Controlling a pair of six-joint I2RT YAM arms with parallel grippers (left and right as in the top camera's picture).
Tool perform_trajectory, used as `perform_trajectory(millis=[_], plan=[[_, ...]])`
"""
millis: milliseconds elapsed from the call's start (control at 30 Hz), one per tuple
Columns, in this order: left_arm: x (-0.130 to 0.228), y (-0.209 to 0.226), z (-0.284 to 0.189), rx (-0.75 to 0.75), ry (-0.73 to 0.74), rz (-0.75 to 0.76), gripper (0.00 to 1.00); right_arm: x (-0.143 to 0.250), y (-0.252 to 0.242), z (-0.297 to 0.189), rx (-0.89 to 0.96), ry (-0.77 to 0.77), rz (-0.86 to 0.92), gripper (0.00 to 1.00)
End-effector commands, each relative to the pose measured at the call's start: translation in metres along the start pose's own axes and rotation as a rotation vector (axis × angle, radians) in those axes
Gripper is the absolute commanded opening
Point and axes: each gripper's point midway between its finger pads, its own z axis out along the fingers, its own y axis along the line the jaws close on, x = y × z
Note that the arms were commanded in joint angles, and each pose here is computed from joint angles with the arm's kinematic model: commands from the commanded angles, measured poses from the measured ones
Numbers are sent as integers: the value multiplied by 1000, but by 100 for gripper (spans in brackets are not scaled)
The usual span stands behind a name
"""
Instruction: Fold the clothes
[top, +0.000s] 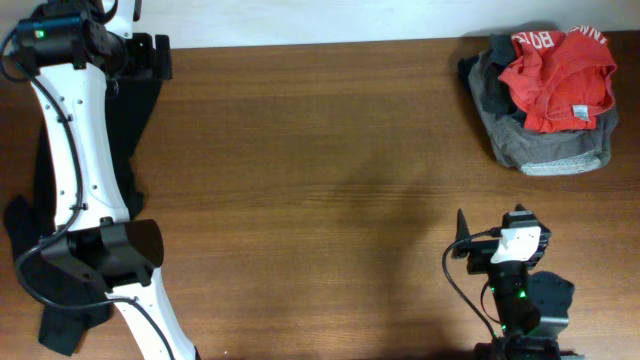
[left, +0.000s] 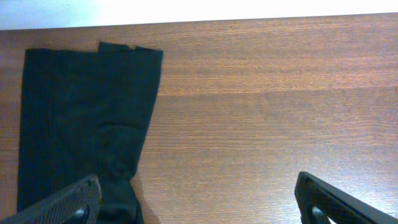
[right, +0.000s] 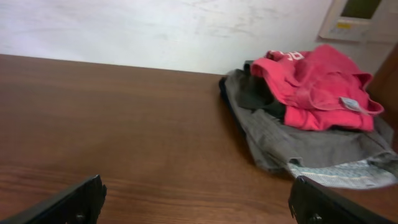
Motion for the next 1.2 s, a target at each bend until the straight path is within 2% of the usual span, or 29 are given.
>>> perform_trajectory(millis=[0, 367, 667, 1167], plan=[[3, -1, 8, 13, 16, 7, 99, 6, 11, -1, -42, -17, -8, 99], [3, -1, 8, 12, 17, 7, 99, 43, 23, 3, -84, 21, -8, 99], [3, -1, 8, 13, 16, 7, 99, 16, 21, -5, -69, -109, -23, 99], [3, -1, 8, 12, 17, 6, 99, 16, 21, -5, -69, -106, -23, 99]])
